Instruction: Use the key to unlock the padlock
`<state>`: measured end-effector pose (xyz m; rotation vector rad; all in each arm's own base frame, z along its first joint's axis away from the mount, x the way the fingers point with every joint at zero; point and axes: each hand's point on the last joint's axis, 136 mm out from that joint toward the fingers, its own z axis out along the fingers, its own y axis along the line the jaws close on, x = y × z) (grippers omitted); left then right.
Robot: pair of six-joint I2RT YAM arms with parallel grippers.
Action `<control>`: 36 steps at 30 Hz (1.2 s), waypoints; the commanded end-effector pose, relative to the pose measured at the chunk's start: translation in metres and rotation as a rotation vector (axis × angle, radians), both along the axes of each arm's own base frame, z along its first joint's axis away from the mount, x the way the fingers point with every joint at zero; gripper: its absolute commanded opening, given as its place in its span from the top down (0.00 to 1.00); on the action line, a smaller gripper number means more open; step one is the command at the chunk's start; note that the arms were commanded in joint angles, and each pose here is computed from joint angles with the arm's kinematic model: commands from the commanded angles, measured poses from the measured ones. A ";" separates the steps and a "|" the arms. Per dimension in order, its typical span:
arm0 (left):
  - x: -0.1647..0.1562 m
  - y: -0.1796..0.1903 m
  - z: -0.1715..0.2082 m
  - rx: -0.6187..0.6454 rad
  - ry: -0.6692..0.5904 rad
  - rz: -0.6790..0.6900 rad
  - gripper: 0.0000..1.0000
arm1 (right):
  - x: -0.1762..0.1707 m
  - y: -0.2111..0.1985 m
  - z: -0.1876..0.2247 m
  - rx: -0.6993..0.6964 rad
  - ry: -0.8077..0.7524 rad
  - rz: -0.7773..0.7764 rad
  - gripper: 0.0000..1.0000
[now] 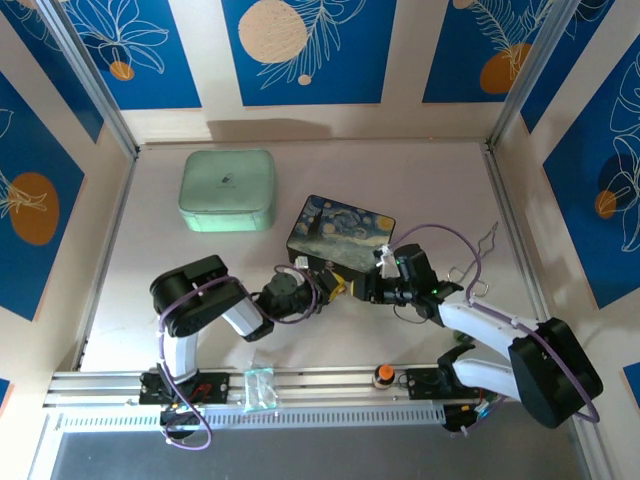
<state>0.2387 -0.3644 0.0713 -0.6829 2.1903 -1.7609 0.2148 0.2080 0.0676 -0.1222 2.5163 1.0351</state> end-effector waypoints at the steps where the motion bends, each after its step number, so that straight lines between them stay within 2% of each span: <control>1: -0.004 0.006 -0.002 0.088 -0.042 -0.031 1.00 | 0.016 -0.011 0.000 -0.140 -0.052 -0.106 0.64; 5: -0.010 0.011 -0.019 0.188 -0.045 -0.101 1.00 | 0.027 -0.020 -0.004 -0.252 -0.062 -0.218 0.63; 12: -0.021 0.027 -0.047 0.360 -0.056 -0.221 0.98 | 0.033 -0.022 -0.016 -0.393 -0.051 -0.268 0.63; 15: -0.020 0.039 -0.052 0.532 -0.102 -0.265 0.96 | 0.036 -0.022 -0.018 -0.408 -0.047 -0.290 0.63; 18: -0.015 0.064 -0.060 0.788 -0.150 -0.302 0.92 | 0.039 -0.018 -0.017 -0.397 -0.049 -0.289 0.63; 20: -0.011 0.078 -0.065 0.905 -0.171 -0.308 0.92 | 0.040 -0.017 -0.017 -0.395 -0.048 -0.284 0.63; 25: -0.007 0.085 -0.073 1.009 -0.187 -0.341 0.88 | 0.040 -0.015 -0.020 -0.397 -0.043 -0.280 0.63; 31: 0.001 0.095 -0.064 1.115 -0.268 -0.295 0.83 | 0.041 -0.015 -0.022 -0.398 -0.044 -0.280 0.64; 36: 0.000 0.089 -0.067 1.153 -0.308 -0.305 0.77 | 0.041 -0.015 -0.026 -0.401 -0.036 -0.280 0.64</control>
